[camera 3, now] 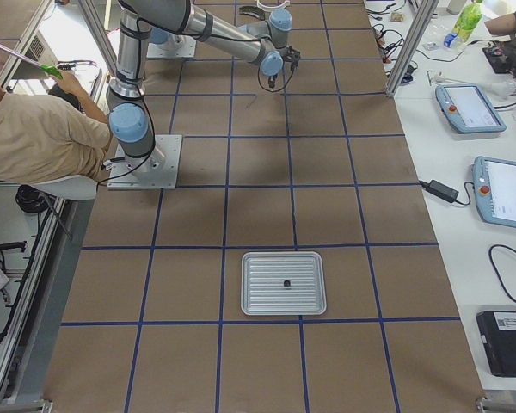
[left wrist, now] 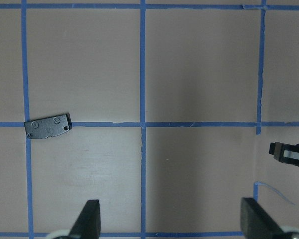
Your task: Place bearing gear from tray to pile
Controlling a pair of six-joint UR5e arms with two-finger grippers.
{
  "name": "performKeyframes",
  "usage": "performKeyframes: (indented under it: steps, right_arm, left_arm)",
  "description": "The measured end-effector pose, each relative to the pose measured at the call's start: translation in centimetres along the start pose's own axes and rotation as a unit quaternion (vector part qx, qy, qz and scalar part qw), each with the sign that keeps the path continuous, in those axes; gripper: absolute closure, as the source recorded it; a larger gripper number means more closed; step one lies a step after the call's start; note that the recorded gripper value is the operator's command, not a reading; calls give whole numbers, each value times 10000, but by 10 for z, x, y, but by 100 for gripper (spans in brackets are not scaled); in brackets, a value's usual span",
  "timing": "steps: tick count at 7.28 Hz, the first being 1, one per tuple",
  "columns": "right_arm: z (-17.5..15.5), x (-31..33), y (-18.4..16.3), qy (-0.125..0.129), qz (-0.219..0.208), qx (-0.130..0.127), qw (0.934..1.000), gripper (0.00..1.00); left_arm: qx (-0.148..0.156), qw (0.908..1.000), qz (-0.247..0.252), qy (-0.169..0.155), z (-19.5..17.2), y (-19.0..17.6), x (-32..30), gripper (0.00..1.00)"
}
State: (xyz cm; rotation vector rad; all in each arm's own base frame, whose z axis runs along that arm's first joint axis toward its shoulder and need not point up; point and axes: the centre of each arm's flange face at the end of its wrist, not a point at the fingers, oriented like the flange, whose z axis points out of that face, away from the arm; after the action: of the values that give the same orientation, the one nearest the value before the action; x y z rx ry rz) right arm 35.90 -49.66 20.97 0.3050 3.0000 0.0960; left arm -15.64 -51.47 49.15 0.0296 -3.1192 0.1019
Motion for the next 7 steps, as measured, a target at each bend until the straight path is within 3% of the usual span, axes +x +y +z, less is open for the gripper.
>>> performKeyframes:
  steps: [1, 3, 4, 7]
  right_arm:
    - [9, 0, 3, 46, 5, -69, 10000, 95]
    - [18, 0, 6, 83, 4, -121, 9999, 18]
    - [19, 0, 5, 74, 3, -101, 9999, 0]
    - [6, 2, -5, -7, 23, 75, 10000, 0]
  left_arm:
    - [-54, 10000, -3, 2, 10, -3, -2, 0]
    - [-80, 10000, 35, 6, 44, -17, -3, 0]
    - [-140, 9999, 74, -4, 63, -20, -4, 0]
    - [-335, 9994, 104, -8, 122, -21, -3, 0]
